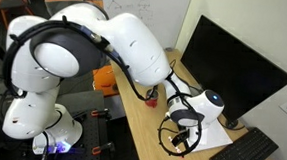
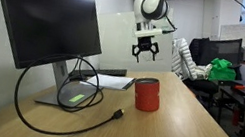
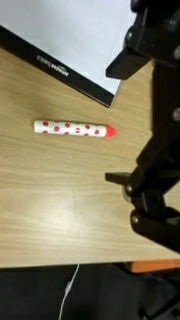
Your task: Place the marker inside the red thermos on the left side of the desk
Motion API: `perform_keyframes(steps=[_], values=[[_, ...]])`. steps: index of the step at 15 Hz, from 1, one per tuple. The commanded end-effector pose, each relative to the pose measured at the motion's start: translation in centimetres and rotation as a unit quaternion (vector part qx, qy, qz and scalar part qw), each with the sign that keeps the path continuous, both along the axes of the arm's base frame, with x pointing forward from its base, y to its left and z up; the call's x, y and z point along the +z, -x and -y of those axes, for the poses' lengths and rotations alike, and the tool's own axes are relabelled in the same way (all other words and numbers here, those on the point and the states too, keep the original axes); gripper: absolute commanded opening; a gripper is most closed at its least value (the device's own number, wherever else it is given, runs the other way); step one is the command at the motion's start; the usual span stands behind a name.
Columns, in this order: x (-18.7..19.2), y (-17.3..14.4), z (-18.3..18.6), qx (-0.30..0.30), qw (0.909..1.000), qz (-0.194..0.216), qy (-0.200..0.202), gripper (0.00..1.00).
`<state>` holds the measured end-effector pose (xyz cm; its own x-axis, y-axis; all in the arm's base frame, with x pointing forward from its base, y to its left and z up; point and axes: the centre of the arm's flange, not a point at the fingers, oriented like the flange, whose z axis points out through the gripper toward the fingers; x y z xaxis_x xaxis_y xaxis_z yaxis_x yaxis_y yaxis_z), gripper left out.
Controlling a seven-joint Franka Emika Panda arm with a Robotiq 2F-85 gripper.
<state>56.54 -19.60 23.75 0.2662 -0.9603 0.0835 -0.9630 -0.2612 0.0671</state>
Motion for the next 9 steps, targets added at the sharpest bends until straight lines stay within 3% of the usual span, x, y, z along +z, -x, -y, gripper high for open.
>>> perform_keyframes(steps=[1,6,9], values=[[-2.7,-2.9,0.8,0.016,0.9998,0.007,-0.003,1.00],[-7.0,-4.6,1.7,0.045,0.9987,0.024,0.003,1.00],[-8.6,-3.6,2.9,0.041,0.9990,0.019,-0.003,1.00]])
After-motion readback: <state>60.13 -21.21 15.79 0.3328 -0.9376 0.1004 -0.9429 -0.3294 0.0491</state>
